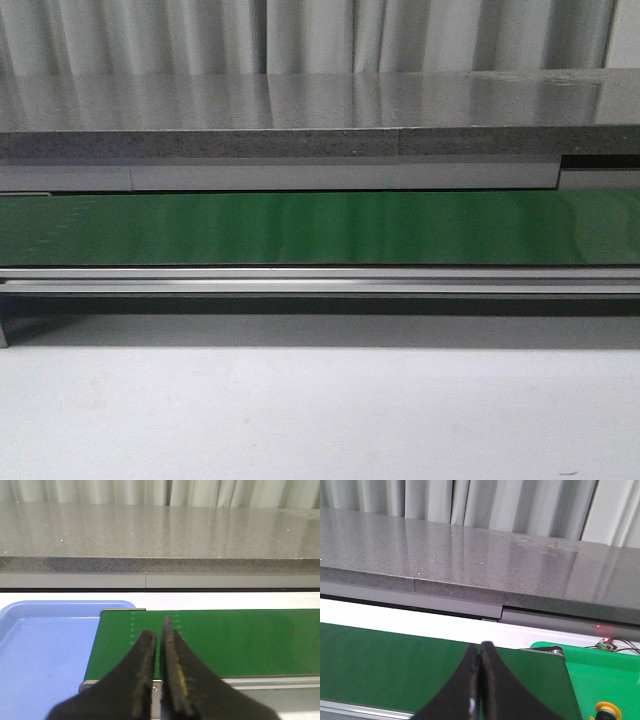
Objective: Move button from left to right
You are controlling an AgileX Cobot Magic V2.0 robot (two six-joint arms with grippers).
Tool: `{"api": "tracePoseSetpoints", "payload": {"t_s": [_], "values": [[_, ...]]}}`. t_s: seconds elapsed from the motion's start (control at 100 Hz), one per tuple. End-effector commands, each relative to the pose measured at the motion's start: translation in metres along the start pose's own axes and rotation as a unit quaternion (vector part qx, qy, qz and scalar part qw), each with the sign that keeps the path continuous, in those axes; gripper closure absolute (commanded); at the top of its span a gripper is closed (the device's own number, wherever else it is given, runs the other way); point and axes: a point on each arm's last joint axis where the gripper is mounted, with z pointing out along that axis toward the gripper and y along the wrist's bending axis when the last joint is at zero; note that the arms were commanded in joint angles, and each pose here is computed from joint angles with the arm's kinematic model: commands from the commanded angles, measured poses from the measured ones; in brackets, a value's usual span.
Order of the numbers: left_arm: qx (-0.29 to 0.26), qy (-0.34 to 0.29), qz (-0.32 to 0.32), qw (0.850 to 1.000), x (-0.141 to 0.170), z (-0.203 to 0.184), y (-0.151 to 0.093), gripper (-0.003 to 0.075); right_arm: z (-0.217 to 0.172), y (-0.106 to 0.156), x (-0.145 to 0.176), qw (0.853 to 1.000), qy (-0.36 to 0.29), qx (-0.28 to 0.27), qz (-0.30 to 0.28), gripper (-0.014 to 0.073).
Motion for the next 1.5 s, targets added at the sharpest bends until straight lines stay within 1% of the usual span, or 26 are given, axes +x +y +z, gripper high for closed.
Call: {"api": "tracePoseSetpoints", "payload": {"t_s": [0.0, 0.53, 0.67, 0.91, 1.1, 1.3, 1.49], "values": [[-0.008, -0.05, -0.004, 0.999, -0.016, -0.001, 0.002, 0.0715, -0.001, -0.002, -0.016, 0.999, -0.048, 0.007, 0.001, 0.0664], [-0.008, -0.05, -0.004, 0.999, -0.016, -0.001, 0.002, 0.0715, 0.0, -0.001, -0.012, 0.999, -0.046, 0.007, 0.0, 0.0664], [-0.008, -0.05, -0.004, 0.999, -0.016, -0.001, 0.002, 0.0715, -0.002, -0.001, 0.002, 0.999, -0.047, 0.009, 0.003, 0.0664], [-0.008, -0.05, -0.004, 0.999, -0.016, -0.001, 0.002, 0.0715, -0.01, 0.0, 0.043, 0.999, -0.039, 0.013, 0.011, 0.0664], [-0.008, -0.05, -0.004, 0.999, -0.016, -0.001, 0.002, 0.0715, -0.013, 0.002, 0.067, 0.999, -0.037, 0.013, 0.011, 0.0664], [-0.008, -0.05, -0.004, 0.999, -0.016, -0.001, 0.002, 0.0715, -0.015, 0.002, 0.081, 0.998, -0.059, 0.013, 0.011, 0.0664], [-0.008, -0.05, -0.004, 0.999, -0.016, -0.001, 0.002, 0.0715, -0.015, 0.003, 0.089, 0.999, -0.05, 0.013, 0.011, 0.0664]]}}
